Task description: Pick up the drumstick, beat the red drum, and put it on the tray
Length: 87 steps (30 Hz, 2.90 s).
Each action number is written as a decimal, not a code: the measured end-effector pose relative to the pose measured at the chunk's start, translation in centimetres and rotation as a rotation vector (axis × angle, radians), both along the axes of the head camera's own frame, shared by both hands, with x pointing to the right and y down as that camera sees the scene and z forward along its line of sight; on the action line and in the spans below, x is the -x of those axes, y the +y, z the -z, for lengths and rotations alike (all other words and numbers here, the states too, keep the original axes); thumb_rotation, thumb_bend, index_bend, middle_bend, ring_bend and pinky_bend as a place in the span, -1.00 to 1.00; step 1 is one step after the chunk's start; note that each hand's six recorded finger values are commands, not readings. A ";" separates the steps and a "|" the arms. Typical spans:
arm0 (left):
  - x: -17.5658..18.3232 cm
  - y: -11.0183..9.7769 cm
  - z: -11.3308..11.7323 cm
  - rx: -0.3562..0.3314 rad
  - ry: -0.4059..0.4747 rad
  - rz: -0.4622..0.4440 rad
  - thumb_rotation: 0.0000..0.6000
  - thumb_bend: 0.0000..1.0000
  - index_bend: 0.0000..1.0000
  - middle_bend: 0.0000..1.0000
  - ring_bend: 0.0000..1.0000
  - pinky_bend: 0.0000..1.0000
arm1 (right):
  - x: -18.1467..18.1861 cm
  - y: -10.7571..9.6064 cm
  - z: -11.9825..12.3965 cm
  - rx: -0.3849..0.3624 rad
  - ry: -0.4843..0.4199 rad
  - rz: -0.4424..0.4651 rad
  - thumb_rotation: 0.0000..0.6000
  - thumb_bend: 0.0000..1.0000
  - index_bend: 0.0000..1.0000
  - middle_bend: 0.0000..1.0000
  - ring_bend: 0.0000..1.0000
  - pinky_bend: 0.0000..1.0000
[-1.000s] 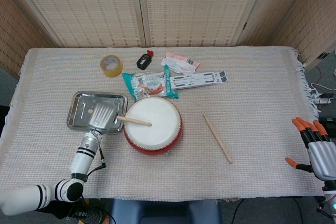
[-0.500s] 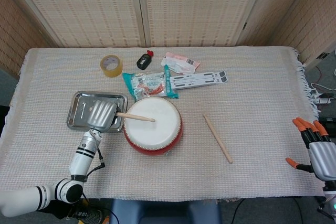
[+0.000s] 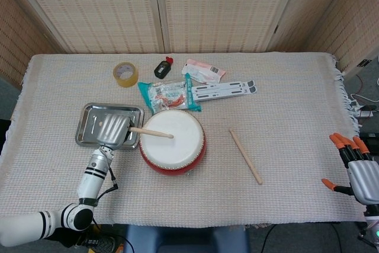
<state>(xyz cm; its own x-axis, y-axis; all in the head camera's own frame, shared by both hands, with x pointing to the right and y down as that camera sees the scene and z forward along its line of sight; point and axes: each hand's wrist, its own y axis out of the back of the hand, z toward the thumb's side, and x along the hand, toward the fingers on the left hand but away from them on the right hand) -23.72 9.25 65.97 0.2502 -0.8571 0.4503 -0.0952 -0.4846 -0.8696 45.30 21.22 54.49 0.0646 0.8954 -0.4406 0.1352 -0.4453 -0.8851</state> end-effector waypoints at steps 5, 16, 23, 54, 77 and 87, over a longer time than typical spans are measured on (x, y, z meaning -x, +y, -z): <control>0.1 0.2 -0.3 0.027 0.046 0.017 1.00 0.60 1.00 1.00 1.00 1.00 | 0.0 0.0 0.0 0.000 0.001 -0.002 1.00 -1.00 -0.87 -0.90 -1.00 -1.00; 0.9 0.8 -1.8 0.014 -0.188 -0.084 1.00 0.60 1.00 1.00 1.00 1.00 | 0.2 0.0 0.3 -0.006 0.006 0.002 1.00 -1.00 -0.87 -0.90 -1.00 -1.00; 2.6 -0.9 -0.3 0.006 0.065 0.117 1.00 0.60 1.00 1.00 1.00 1.00 | 0.1 0.1 0.6 -0.016 0.010 -0.003 1.00 -1.00 -0.87 -0.90 -1.00 -1.00; 9.1 -2.9 -9.7 0.102 -0.152 0.124 1.00 0.48 0.95 1.00 0.88 0.97 | 0.2 0.1 0.5 -0.004 0.022 -0.006 1.00 -1.00 -0.87 -0.90 -1.00 -1.00; 8.7 -2.3 -9.4 0.147 -0.255 0.048 1.00 0.04 -0.74 -0.74 -0.91 -0.67 | 0.3 -0.1 0.2 0.000 0.022 -0.005 1.00 -1.00 -0.87 -0.90 -1.00 -1.00; 9.3 -2.1 -8.8 0.163 -0.301 0.059 1.00 -0.36 -1.00 -1.00 -1.00 -0.96 | 0.4 0.0 0.3 -0.004 0.019 -0.005 1.00 -1.00 -0.87 -0.90 -1.00 -1.00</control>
